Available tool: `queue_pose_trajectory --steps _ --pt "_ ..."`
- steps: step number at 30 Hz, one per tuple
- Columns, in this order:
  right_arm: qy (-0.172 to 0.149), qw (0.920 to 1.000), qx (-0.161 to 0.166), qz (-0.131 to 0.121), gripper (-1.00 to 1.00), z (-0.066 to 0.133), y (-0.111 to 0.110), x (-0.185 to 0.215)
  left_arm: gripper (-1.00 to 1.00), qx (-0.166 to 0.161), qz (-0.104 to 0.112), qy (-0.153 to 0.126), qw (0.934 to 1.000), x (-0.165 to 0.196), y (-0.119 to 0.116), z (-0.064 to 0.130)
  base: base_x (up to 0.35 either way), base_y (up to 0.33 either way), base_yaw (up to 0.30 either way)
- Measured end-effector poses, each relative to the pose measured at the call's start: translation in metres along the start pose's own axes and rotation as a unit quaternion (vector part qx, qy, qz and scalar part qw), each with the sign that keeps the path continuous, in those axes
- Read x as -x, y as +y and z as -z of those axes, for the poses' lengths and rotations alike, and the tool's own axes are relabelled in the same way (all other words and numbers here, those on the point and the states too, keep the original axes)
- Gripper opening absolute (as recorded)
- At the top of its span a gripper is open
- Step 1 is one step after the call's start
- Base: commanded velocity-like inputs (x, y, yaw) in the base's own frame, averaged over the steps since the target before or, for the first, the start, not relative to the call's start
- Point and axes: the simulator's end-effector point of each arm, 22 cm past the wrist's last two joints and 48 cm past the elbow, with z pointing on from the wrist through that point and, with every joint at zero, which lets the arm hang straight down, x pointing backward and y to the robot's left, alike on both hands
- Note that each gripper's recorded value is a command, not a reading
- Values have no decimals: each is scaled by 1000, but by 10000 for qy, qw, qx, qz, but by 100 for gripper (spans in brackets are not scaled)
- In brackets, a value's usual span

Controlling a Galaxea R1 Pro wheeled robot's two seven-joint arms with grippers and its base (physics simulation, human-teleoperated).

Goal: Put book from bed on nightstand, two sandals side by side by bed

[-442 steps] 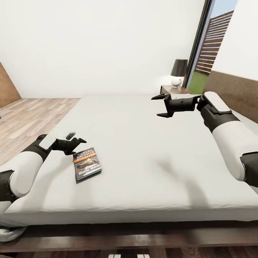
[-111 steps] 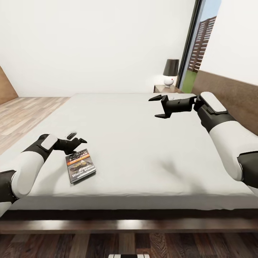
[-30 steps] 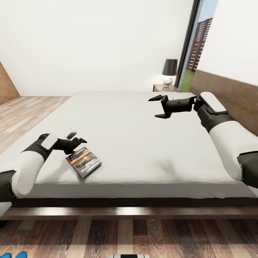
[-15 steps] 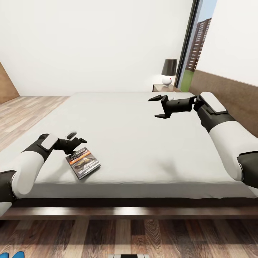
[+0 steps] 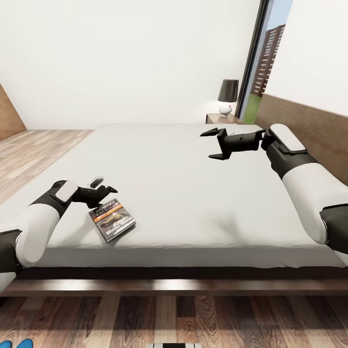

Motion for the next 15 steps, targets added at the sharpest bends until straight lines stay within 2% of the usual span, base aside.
queue_pose_trajectory --steps 15 --pt "-1 10000 -5 3 100 0 0 0 100 0 -2 0 10000 0 0 0 0 0 0"
